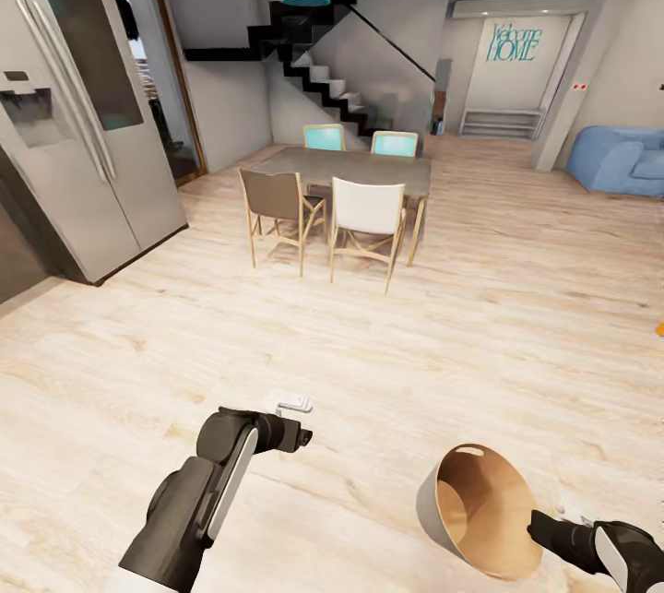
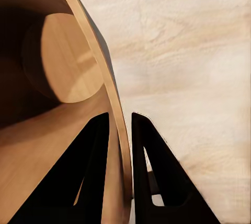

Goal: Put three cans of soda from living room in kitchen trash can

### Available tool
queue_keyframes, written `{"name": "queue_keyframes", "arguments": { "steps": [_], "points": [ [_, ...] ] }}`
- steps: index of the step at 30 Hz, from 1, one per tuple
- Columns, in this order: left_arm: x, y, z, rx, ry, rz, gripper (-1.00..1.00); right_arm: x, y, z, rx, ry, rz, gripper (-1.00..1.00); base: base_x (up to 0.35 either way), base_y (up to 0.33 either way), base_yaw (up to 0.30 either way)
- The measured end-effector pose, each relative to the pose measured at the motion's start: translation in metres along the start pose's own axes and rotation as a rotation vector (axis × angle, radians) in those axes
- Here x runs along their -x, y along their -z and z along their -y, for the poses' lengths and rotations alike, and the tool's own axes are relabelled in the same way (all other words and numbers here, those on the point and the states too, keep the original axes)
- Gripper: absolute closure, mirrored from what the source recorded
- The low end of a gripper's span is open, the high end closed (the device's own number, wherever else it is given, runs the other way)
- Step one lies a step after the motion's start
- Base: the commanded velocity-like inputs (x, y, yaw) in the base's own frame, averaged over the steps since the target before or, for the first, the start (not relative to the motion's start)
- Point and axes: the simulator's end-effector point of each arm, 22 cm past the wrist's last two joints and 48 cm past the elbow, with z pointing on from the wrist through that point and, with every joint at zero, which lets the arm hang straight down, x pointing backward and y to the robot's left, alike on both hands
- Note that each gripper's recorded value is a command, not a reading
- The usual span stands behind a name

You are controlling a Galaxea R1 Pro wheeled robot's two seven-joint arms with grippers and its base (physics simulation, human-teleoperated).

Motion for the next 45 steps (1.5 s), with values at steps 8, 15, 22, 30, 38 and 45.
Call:
{"name": "queue_keyframes", "arguments": {
  "steps": [8, 15, 22, 30, 38, 45],
  "points": [
    [-0.0002, -0.0001, -0.0001, 0.001, 0.000, 0.000, -1.00, 0.0001, 0.0000, 0.0002, -0.001, -0.001, 0.000, 1.00, 0.000, 0.320, -0.258],
    [-0.0007, -0.0006, -0.0001, 0.000, 0.000, -0.002, -1.00, -0.0002, -0.0002, 0.0008, -0.004, 0.000, 0.000, 1.00, 0.000, 0.320, -0.258],
    [-0.0015, -0.0015, -0.0002, 0.000, 0.001, -0.004, -1.00, -0.0009, -0.0008, 0.0015, -0.005, -0.001, -0.002, 1.00, 0.000, 0.320, -0.258],
    [-0.0024, -0.0026, 0.0003, -0.002, 0.002, -0.007, -1.00, -0.0019, -0.0016, 0.0022, -0.007, 0.000, -0.005, 1.00, 0.000, 0.320, -0.256],
    [-0.0029, -0.0033, 0.0003, -0.002, 0.002, -0.008, -1.00, -0.0013, -0.0014, 0.0013, 0.002, -0.005, -0.003, 1.00, 0.000, 0.320, -0.106],
    [-0.0015, -0.0017, 0.0005, -0.001, 0.001, -0.005, -1.00, 0.0039, 0.0012, 0.0020, 0.012, -0.041, 0.017, 1.00, 0.000, 0.320, -0.010]
  ]
}}
